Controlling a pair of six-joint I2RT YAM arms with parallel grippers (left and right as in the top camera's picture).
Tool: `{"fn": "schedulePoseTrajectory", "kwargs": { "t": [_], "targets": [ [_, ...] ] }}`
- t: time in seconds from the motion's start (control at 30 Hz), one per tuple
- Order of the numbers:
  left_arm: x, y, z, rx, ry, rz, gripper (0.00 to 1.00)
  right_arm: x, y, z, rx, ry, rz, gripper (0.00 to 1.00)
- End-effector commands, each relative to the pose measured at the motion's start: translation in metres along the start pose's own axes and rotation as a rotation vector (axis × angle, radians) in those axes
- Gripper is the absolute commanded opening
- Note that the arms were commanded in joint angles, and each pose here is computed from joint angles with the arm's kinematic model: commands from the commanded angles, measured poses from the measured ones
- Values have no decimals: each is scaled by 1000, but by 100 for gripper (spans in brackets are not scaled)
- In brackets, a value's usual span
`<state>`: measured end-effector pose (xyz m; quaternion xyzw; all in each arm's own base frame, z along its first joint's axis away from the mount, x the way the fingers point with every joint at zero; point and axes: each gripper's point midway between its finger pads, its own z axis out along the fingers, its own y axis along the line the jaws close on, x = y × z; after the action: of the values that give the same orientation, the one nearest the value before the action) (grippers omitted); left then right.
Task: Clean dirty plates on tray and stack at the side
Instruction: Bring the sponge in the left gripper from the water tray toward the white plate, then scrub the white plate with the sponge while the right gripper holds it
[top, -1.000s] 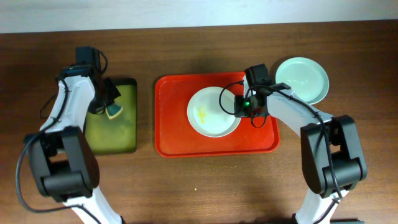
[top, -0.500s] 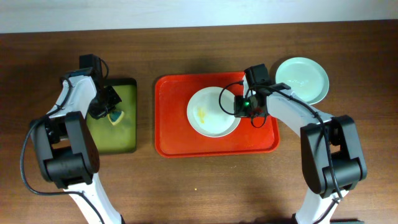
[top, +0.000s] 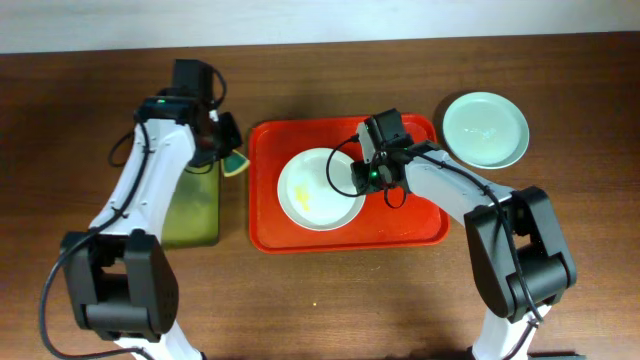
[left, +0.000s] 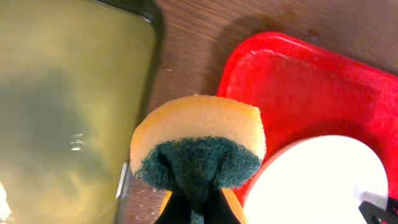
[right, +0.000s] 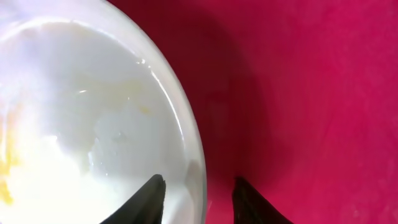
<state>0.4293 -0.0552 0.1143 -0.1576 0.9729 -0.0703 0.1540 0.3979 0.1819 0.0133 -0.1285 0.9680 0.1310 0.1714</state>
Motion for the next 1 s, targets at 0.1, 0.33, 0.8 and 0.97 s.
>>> {"fn": "schedulePoseTrajectory", "kwargs": {
  "t": [0.1, 0.33, 0.8, 0.97],
  "targets": [
    [20, -45, -3, 46, 12, 118, 0, -7, -1, 7, -4, -19, 32, 6],
    [52, -83, 9, 63, 57, 159, 0, -7, -1, 7, -4, -21, 90, 4],
    [76, -115, 69, 62, 105, 149, 0, 4, 0, 7, -7, 27, 414, 4],
    [74, -126, 89, 97, 94, 146, 0, 3, -2, 7, 2, 20, 408, 4]
  ]
}}
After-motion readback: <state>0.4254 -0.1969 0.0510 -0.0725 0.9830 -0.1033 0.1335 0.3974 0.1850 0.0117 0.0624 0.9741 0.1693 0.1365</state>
